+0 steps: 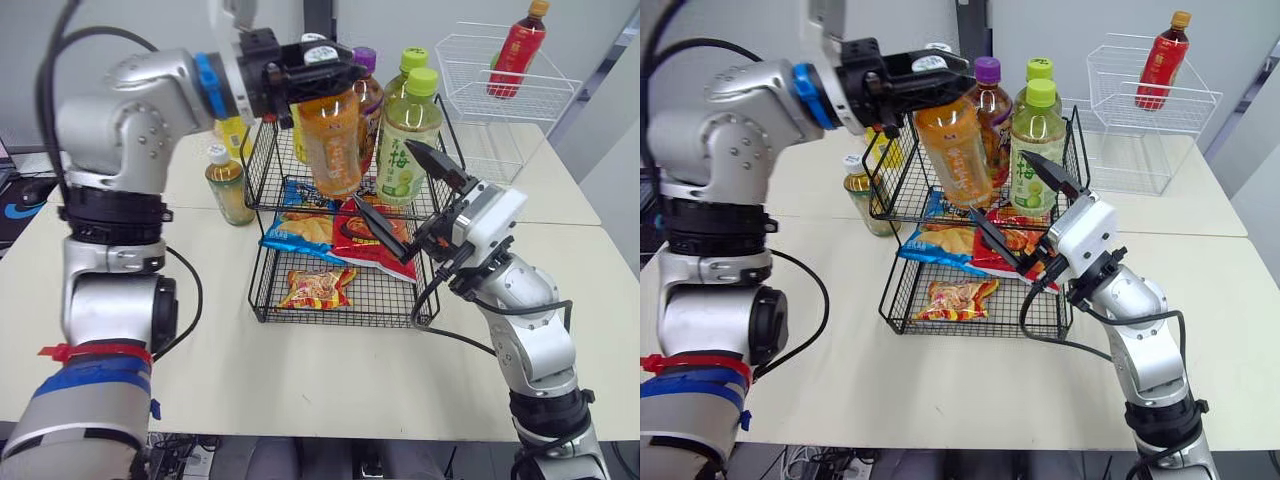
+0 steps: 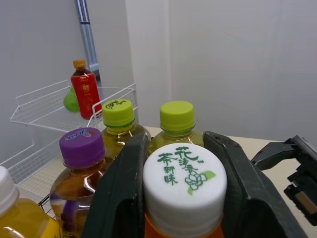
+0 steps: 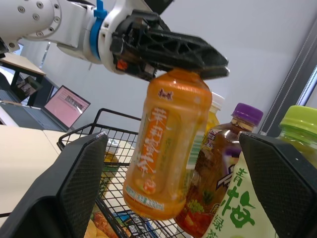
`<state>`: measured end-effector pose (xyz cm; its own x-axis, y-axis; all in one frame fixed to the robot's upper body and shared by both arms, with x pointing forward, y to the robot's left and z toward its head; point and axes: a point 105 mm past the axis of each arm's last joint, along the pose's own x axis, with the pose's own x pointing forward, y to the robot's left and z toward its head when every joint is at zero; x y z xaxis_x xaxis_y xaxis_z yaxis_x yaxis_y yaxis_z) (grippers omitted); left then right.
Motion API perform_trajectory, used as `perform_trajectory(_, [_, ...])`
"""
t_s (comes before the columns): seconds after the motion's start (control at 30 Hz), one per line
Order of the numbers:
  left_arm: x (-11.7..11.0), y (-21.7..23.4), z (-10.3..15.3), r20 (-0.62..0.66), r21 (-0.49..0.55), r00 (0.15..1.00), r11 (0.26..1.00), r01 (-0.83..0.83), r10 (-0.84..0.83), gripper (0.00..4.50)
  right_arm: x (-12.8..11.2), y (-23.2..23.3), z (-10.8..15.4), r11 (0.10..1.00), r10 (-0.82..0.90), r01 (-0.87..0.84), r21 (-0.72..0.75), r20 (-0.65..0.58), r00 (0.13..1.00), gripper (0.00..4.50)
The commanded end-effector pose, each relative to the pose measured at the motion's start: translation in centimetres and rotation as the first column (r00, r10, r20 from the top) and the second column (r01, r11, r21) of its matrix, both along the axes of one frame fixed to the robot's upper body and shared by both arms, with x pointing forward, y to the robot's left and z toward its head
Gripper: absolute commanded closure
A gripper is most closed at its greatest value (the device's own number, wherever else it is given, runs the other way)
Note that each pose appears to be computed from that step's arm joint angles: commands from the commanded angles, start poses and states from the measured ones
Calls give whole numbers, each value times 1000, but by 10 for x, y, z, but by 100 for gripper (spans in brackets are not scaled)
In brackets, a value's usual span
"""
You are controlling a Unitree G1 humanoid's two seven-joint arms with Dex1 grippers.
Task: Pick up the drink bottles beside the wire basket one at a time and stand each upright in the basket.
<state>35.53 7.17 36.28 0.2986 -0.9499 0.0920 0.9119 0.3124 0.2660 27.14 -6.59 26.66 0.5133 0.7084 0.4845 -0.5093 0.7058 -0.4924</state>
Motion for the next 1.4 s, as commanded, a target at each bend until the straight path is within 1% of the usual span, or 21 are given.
perform_trajectory(0.03, [-5, -6, 14, 87, -14, 996, 999, 33, -32, 314, -10, -4, 13, 1000, -21, 20, 20, 55, 998, 0])
perform_trajectory(0.1, [-4, -9, 14, 81, -19, 996, 999, 47, -45, 314, -10, -5, 13, 999, -26, 25, 20, 54, 998, 0])
perform_trajectory(0.17, [-1, -10, 13, 84, -19, 995, 999, 48, -46, 240, -11, -5, 13, 999, -28, 28, 18, 51, 998, 0])
perform_trajectory(0.2, [-1, -10, 13, 85, -23, 995, 999, 48, -46, 215, -11, -5, 13, 999, -29, 28, 17, 49, 998, 0])
perform_trajectory(0.33, [-3, -9, 17, 88, -41, 995, 997, 58, -55, 83, -11, -4, 12, 1000, -20, 20, 10, 42, 999, 0])
perform_trajectory(0.43, [-7, 1, 24, 96, -64, 995, 997, 44, -38, 2, -12, -3, 11, 1000, -6, 6, 6, 39, 999, 0])
perform_trajectory(0.53, [-13, 27, 27, 84, -107, 996, 994, -29, 38, 2, -13, 3, 7, 999, 44, -44, -21, 13, 999, 0])
perform_trajectory(0.63, [-24, 50, 23, 66, -129, 991, 986, -105, 114, 2, -14, 7, 3, 994, 97, -98, -38, -20, 995, 0])
perform_trajectory(0.73, [-33, 88, 15, 49, -157, 960, 951, -266, 276, 2, -14, 13, 2, 982, 178, -181, -52, -54, 983, 0])
perform_trajectory(0.8, [-38, 118, 5, 58, -148, 906, 901, -408, 420, 2, -13, 18, -1, 966, 240, -247, -73, -87, 967, 0])
perform_trajectory(0.83, [-41, 134, -1, 67, -144, 864, 861, -487, 499, 2, -12, 22, -5, 952, 280, -292, -90, -123, 952, 0])
perform_trajectory(0.87, [-44, 143, -5, 74, -142, 835, 834, -533, 545, 2, -12, 24, -8, 942, 304, -320, -100, -147, 941, 0])
perform_trajectory(0.97, [-61, 181, -22, 43, -207, 715, 707, -677, 697, 2, -13, 32, -16, 899, 388, -420, -127, -213, 896, 0])
perform_trajectory(1.0, [-66, 187, -26, 38, -220, 689, 679, -701, 724, 2, -13, 33, -18, 890, 404, -438, -130, -226, 886, 0])
perform_trajectory(1.03, [-71, 193, -33, 19, -231, 667, 652, -722, 745, 2, -13, 34, -20, 878, 419, -458, -141, -240, 876, 0])
perform_trajectory(1.13, [-95, 209, -79, -20, -150, 593, 584, -797, 805, 2, -11, 38, -21, 851, 457, -501, -159, -246, 855, 0])
perform_trajectory(1.17, [-100, 210, -87, -27, -135, 584, 576, -806, 811, 2, -10, 38, -20, 846, 464, -508, -160, -246, 851, 0])
perform_trajectory(1.27, [-122, 210, -123, -120, -120, 528, 516, -848, 841, 2, -9, 44, -19, 824, 501, -544, -156, -249, 829, 0])
perform_trajectory(1.3, [-129, 210, -132, -145, -115, 507, 495, -862, 850, 2, -8, 46, -18, 819, 509, -552, -154, -249, 824, 0])
perform_trajectory(1.4, [-137, 207, -146, -183, -114, 466, 452, -885, 866, 2, -8, 48, -18, 812, 521, -564, -149, -250, 816, 0])
